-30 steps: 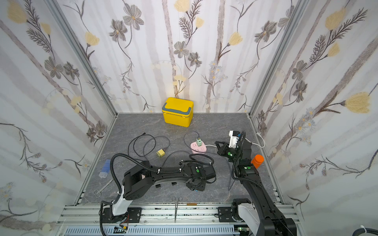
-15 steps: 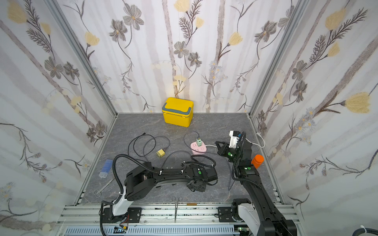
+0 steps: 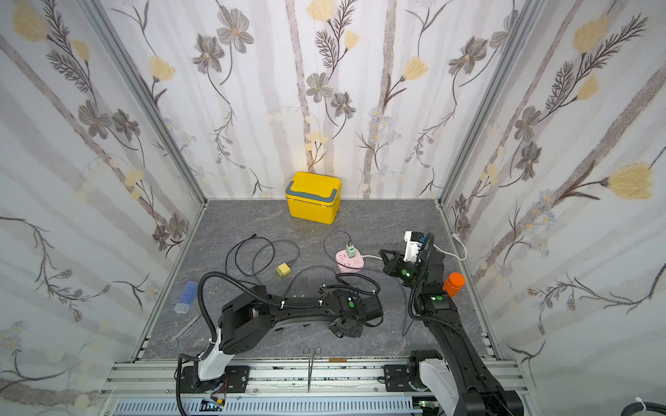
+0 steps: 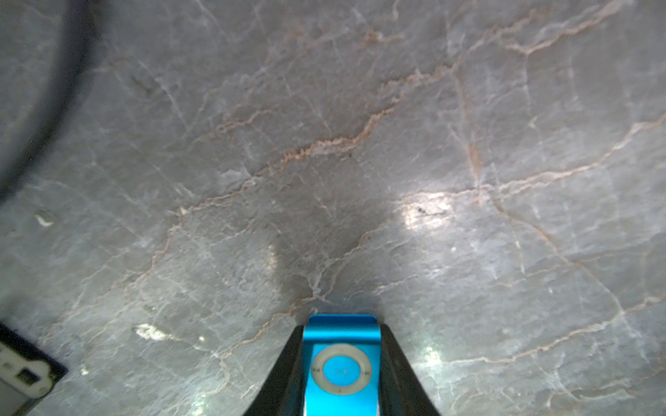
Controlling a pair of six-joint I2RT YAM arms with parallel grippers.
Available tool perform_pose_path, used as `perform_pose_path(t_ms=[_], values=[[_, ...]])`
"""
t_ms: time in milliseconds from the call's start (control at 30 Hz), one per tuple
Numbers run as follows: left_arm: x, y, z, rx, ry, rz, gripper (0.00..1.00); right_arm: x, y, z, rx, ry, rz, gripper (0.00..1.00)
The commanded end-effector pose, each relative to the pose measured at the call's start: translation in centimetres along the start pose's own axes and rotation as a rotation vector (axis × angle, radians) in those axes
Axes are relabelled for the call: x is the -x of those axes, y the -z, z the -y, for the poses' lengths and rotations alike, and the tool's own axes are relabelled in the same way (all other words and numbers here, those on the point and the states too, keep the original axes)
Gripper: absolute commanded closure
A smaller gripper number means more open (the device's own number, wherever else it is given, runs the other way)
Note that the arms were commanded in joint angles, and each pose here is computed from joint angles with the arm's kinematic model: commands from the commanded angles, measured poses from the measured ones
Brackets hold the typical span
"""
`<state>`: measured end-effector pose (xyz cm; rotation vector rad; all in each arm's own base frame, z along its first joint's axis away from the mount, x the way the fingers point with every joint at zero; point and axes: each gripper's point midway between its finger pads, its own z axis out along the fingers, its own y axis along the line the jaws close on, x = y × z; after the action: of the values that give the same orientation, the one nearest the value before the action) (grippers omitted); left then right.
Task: Charge mp3
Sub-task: Pick up the MP3 player from the center of the board, then insert the charging cable into the MP3 player.
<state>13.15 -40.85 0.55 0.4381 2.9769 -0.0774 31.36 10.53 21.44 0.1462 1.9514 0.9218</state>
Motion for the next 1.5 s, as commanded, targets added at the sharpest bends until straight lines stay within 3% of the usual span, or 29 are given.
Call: perform_pose_path(t_ms=[0, 167, 367, 433, 567, 700, 833, 1100, 1467], values=[[-1.1, -1.6, -0.7, 0.016, 0.0, -0.054, 0.79, 0.0, 0.1, -0.1, 0.007, 0.025, 0.004, 1.0], [2.4, 2.7, -0.9, -0.087, 0.054, 0.045, 0.85, -0.6, 0.3, -0.2, 0.002, 0.042, -0.022, 1.0], [9.2, 11.8, -1.0, -0.343, 0.144, 0.26, 0.84, -1.8, 1.7, -1.6, 0.065, 0.045, -0.03, 1.0], [11.2, 15.2, -1.4, -0.436, 0.174, 0.347, 0.84, -2.0, 2.8, -3.0, 0.122, 0.061, 0.003, 1.0], [13.5, 18.8, -3.9, -0.556, 0.264, 0.47, 0.84, -1.5, 5.2, -5.3, 0.205, 0.044, 0.147, 1.0], [13.9, 20.1, -6.2, -0.602, 0.308, 0.541, 0.85, -1.8, 6.7, -8.0, 0.31, 0.033, 0.204, 1.0], [13.8, 21.1, -7.7, -0.64, 0.32, 0.586, 0.85, -3.3, 5.6, -9.4, 0.323, 0.007, 0.124, 1.0], [13.6, 21.6, -9.9, -0.738, 0.357, 0.6, 0.85, -5.1, 3.3, -13.0, 0.324, 0.124, 0.063, 1.0], [13.2, 22.0, -10.6, -0.796, 0.368, 0.6, 0.85, -6.7, 0.6, -15.6, 0.374, 0.175, 0.027, 1.0]])
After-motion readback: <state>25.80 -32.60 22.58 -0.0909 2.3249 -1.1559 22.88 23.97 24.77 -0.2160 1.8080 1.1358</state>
